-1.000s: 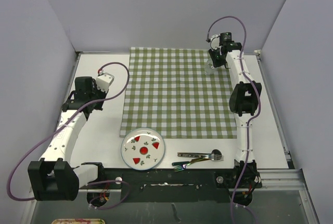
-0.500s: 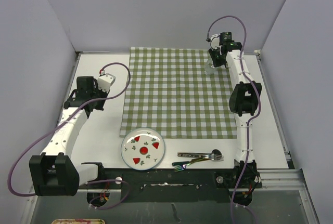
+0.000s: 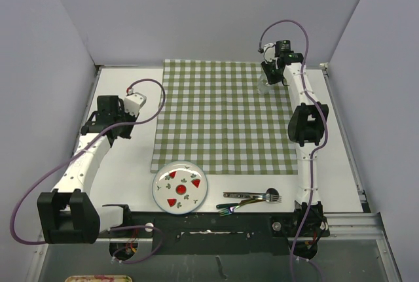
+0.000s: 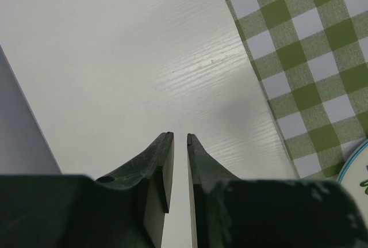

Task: Set the dinner table for one person
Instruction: Place the cup on the napkin.

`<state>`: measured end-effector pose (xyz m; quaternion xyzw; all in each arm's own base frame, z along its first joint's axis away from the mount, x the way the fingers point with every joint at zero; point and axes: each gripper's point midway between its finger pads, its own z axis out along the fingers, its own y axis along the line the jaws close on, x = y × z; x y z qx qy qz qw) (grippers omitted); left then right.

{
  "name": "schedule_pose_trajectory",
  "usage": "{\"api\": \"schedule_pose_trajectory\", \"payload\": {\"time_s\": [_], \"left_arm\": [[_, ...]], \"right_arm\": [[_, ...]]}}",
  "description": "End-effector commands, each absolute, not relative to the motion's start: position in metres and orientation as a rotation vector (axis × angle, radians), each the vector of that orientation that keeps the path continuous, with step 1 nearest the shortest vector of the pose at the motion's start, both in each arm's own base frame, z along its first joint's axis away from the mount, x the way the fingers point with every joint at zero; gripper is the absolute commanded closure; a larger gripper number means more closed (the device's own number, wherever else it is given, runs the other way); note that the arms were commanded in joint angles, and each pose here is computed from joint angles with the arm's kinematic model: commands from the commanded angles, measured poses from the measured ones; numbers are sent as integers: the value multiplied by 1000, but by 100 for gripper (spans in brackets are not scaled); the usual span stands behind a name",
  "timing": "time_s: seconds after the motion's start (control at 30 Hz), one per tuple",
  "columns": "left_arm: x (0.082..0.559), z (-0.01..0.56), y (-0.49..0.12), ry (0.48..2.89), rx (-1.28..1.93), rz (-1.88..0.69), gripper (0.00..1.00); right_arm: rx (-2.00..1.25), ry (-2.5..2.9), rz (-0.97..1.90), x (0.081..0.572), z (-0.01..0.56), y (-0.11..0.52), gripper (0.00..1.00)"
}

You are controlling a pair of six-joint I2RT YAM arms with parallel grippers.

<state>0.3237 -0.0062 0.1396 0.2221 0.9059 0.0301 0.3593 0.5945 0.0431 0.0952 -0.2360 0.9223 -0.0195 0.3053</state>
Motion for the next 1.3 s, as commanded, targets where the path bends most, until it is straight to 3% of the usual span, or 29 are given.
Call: {"api": "schedule_pose_trajectory", "payload": {"time_s": [0.0,0.33,1.27], "left_arm": [[337,159,-8,2279,582,72,85],[337,154,-10,2299,595,53,85],[336,144,-16,2378,622,-13,80]], "right_arm": [[-618,2304,-85,613,142,51,78],[-626,2304,-93,614,140,51,71],[-640,2319,-112,614,131,48,65]]}}
